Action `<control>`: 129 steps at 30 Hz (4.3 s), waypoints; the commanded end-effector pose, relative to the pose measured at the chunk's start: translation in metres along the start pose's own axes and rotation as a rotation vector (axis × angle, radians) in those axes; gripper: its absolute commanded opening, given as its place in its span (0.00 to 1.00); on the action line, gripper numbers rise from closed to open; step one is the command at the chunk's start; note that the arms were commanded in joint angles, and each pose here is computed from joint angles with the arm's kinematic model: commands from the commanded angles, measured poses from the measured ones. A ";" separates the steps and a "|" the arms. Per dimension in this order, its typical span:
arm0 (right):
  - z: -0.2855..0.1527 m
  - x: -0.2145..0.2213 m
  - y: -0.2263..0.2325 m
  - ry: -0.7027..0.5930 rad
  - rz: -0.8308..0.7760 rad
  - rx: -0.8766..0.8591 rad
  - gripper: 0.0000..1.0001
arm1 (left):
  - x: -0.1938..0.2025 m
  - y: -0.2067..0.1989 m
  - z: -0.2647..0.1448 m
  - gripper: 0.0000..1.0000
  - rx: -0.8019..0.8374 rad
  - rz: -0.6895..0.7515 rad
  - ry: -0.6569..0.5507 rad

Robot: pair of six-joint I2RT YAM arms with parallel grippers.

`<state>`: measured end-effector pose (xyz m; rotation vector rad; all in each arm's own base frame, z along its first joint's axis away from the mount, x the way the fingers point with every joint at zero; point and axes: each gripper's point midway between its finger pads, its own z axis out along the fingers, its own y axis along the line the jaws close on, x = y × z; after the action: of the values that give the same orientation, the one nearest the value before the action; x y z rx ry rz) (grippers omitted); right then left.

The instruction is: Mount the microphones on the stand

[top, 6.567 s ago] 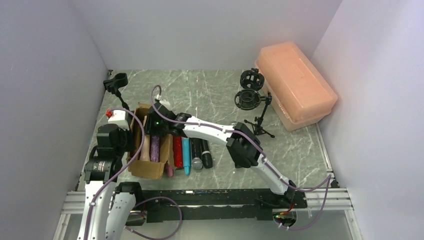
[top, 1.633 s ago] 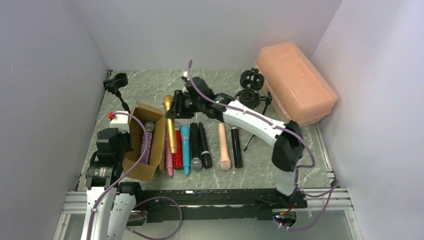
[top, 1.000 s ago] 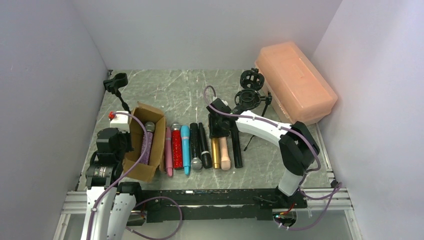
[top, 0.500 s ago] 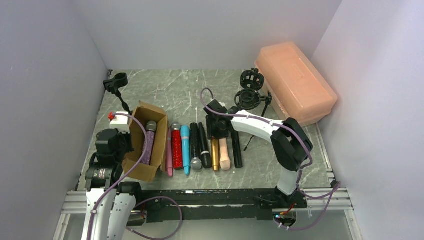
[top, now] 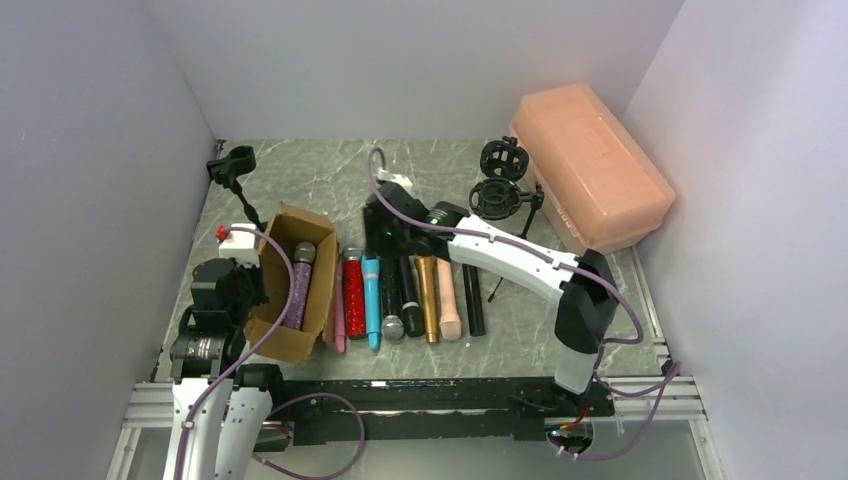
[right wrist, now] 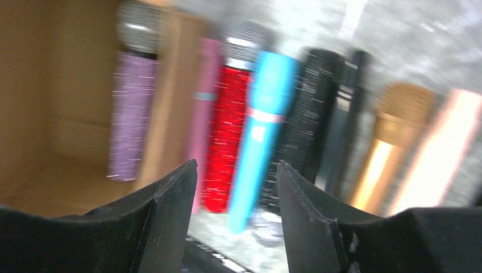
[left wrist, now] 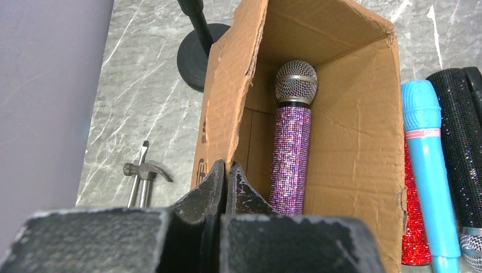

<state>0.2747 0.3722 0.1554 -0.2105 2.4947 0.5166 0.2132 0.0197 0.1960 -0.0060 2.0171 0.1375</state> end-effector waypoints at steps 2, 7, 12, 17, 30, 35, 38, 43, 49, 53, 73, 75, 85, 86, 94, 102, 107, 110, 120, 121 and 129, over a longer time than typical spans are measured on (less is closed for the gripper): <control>-0.028 -0.028 0.119 -0.044 -0.001 -0.262 0.57 | -0.048 0.001 -0.011 0.00 -0.004 -0.096 -0.171; 0.001 -0.008 0.175 0.059 -0.014 -0.352 0.58 | -0.050 0.004 -0.012 0.00 -0.029 -0.136 -0.166; 0.037 0.010 0.187 0.121 -0.028 -0.341 0.59 | -0.052 0.003 -0.012 0.00 -0.026 -0.169 -0.163; 0.070 0.028 0.177 0.166 -0.026 -0.299 0.60 | -0.058 -0.002 -0.015 0.00 0.002 -0.183 -0.178; 0.131 0.046 0.165 0.194 0.053 -0.249 0.63 | -0.070 -0.026 -0.028 0.00 0.144 -0.227 -0.188; 0.143 0.053 0.164 0.204 0.081 -0.244 0.62 | -0.069 -0.033 -0.028 0.00 0.178 -0.233 -0.182; 0.142 0.047 0.172 0.185 0.098 -0.277 0.59 | -0.070 -0.036 -0.029 0.00 0.198 -0.236 -0.184; 0.123 0.017 0.191 0.095 0.114 -0.367 0.47 | -0.072 -0.037 -0.032 0.00 0.203 -0.215 -0.192; 0.075 -0.024 0.205 -0.019 0.142 -0.543 0.21 | -0.064 -0.022 -0.027 0.00 0.128 -0.142 -0.215; 0.051 -0.036 0.213 -0.038 0.117 -0.608 0.11 | -0.058 -0.013 -0.022 0.00 0.079 -0.103 -0.229; -0.049 -0.102 0.136 -0.103 0.074 -0.623 0.07 | -0.040 0.002 -0.010 0.00 -0.016 -0.058 -0.166; -0.045 -0.101 0.113 -0.080 0.085 -0.576 0.07 | -0.039 0.003 -0.010 0.00 -0.018 -0.058 -0.160; -0.003 -0.043 0.026 0.067 0.068 -0.314 0.05 | -0.038 0.006 -0.012 0.00 -0.029 -0.004 -0.146; -0.001 -0.038 0.021 0.079 0.073 -0.302 0.05 | -0.038 0.005 -0.012 0.00 -0.024 -0.004 -0.145; 0.002 -0.007 -0.013 0.169 0.048 -0.202 0.04 | -0.035 0.005 -0.010 0.00 -0.021 0.005 -0.143; 0.011 0.021 -0.040 0.273 0.029 -0.138 0.09 | -0.033 0.002 -0.009 0.00 -0.010 -0.004 -0.136; 0.022 0.027 -0.046 0.294 0.018 -0.114 0.27 | -0.033 0.001 -0.009 0.00 0.000 -0.007 -0.135; 0.029 0.030 -0.048 0.310 0.016 -0.103 0.34 | -0.034 -0.002 -0.009 0.00 0.012 -0.015 -0.132; 0.039 0.031 -0.052 0.309 0.017 -0.068 0.54 | -0.031 -0.007 -0.007 0.00 0.037 -0.027 -0.119; 0.039 0.031 -0.051 0.306 0.016 -0.067 0.55 | -0.030 -0.007 -0.006 0.00 0.037 -0.026 -0.118; 0.045 0.033 -0.033 0.305 -0.030 -0.052 0.61 | -0.032 -0.003 -0.004 0.00 0.011 -0.027 -0.109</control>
<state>0.2723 0.3399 0.0819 -0.3230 2.8229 0.5952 0.2165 0.0151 0.2107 0.0074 1.9650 0.1167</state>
